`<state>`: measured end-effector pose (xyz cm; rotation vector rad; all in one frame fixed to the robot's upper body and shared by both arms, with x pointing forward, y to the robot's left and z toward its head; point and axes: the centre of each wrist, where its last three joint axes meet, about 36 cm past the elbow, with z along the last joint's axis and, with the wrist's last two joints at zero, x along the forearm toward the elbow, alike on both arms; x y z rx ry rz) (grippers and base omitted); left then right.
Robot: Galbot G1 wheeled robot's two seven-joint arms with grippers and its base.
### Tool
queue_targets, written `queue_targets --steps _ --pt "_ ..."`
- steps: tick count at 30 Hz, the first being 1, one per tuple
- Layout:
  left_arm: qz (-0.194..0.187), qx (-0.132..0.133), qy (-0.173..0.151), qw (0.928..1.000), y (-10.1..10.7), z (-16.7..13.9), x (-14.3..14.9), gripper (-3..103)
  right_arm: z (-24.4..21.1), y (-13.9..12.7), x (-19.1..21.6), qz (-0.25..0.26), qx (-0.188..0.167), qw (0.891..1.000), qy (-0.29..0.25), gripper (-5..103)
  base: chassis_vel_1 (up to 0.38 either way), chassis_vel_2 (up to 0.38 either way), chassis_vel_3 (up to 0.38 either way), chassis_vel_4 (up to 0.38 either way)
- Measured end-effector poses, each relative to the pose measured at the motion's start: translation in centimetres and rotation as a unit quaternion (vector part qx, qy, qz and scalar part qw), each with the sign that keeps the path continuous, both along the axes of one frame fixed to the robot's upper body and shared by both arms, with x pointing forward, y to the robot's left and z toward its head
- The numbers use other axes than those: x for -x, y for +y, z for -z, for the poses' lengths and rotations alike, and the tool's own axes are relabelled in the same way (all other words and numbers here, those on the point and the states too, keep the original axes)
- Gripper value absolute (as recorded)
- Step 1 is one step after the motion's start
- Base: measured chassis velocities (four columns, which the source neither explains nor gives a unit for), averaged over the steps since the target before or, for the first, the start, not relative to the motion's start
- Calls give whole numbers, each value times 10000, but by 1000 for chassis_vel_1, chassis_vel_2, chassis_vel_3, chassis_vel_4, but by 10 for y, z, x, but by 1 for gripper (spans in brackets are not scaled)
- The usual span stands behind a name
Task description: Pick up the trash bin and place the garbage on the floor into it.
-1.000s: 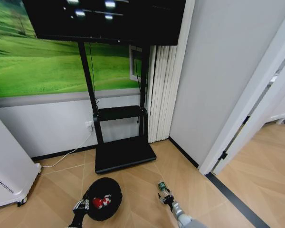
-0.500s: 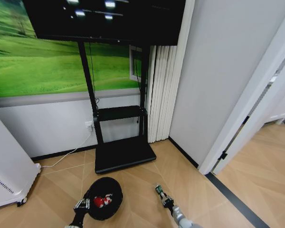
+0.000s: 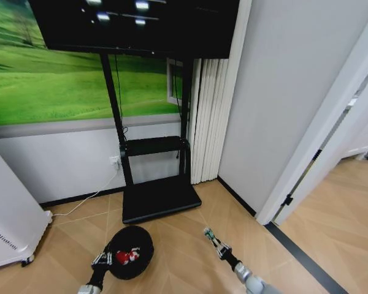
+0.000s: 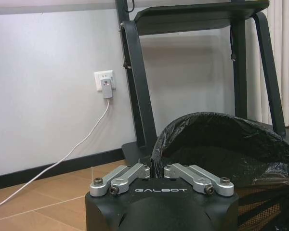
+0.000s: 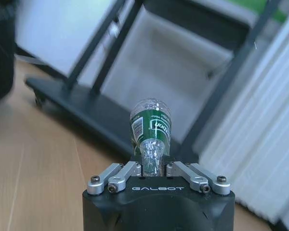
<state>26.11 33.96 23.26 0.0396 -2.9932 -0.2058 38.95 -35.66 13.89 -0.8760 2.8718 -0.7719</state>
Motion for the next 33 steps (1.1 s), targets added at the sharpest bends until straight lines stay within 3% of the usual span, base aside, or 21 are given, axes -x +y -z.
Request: queue_targets --steps 8,10,11,13,14,16,17,23,24,26,33 --pt "-36 -31 24 10000 1 2 -19 7 -37 40 -50 -647 -213 9965 -491 18 0 0 0 0" --pt "-55 -16 17 10000 1 0 -29 7 -49 65 -62 -960 -366 9930 -586 18 0 0 0 0" --pt "-55 -16 17 10000 1 0 -29 7 -49 65 -62 -960 -366 9930 -586 18 0 0 0 0" --pt "-92 14 -45 9999 0 -2 -41 7 -58 96 -70 -1222 -584 9886 -662 18 0 0 0 0" --pt "-92 14 -45 9999 0 -2 -41 7 -58 96 -70 -1222 -584 9886 -662 18 0 0 0 0" --pt "-133 67 -94 9998 -3 -3 -50 7 -63 129 -73 -1484 -791 9834 -682 18 0 0 0 0" --pt "-133 67 -94 9998 -3 -3 -50 7 -63 129 -73 -1484 -791 9834 -682 18 0 0 0 0" --pt "-146 147 -143 9997 -10 -3 -62 7 -63 193 -71 -1990 -1086 9720 -626 18 0 0 0 0" --pt "-146 147 -143 9997 -10 -3 -62 7 -63 193 -71 -1990 -1086 9720 -626 18 0 0 0 0" --pt "-155 183 -147 9996 -15 -1 -66 7 -62 228 -67 -2150 -1292 9661 -604 18 0 0 0 0" --pt "-157 241 -112 9995 -24 1 -66 7 -57 277 -56 -2380 -1508 9581 -523 18 0 0 0 0"
